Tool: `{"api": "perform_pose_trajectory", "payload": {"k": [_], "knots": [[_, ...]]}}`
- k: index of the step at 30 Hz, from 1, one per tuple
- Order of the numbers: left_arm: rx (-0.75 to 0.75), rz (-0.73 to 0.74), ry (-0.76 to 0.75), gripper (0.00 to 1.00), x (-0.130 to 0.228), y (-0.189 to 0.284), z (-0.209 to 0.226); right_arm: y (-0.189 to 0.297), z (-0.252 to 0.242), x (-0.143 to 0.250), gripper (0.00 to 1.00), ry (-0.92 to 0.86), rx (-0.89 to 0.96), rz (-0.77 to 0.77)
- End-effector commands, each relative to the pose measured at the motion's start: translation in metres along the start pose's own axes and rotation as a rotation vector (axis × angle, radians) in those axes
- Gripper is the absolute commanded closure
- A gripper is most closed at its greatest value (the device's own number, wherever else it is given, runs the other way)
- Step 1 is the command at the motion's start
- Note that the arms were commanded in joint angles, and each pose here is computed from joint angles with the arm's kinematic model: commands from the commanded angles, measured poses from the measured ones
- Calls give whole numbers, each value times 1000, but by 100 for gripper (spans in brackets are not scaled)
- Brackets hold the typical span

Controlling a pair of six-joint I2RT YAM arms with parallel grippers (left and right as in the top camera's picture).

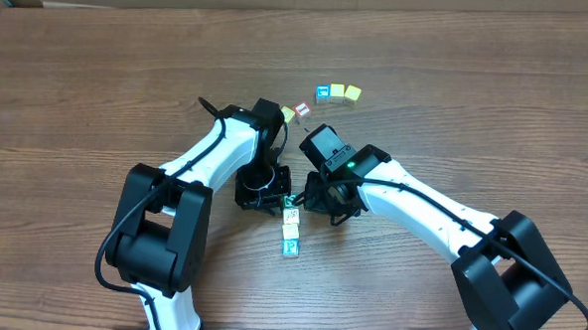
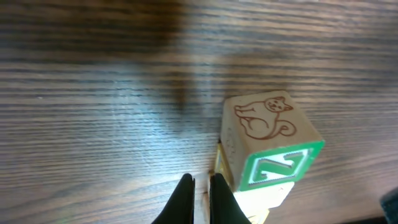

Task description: Flip 4 blocks

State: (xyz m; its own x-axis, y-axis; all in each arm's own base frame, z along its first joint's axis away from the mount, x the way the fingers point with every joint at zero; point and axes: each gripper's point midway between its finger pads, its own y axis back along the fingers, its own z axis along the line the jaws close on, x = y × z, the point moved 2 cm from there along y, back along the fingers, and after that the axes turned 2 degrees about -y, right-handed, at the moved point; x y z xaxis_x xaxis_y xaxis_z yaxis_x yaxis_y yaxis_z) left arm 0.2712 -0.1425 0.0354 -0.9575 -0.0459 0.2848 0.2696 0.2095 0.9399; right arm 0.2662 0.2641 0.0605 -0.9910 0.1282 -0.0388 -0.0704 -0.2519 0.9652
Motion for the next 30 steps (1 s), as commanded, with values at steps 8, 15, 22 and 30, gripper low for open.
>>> {"api": "perform_pose_trajectory", "payload": {"k": [8, 15, 22, 30], "knots": [[-7, -21, 88, 96, -12, 9, 28, -2, -3, 2, 96, 36, 17, 3], [2, 46, 147, 96, -3, 20, 68, 1, -27, -10, 92, 16, 134, -61], [11, 127, 114, 96, 20, -1, 70, 9, -62, -40, 85, -59, 238, -150], [103, 146, 68, 96, 35, -37, 52, 17, -110, -72, 85, -194, 265, -159]]}}
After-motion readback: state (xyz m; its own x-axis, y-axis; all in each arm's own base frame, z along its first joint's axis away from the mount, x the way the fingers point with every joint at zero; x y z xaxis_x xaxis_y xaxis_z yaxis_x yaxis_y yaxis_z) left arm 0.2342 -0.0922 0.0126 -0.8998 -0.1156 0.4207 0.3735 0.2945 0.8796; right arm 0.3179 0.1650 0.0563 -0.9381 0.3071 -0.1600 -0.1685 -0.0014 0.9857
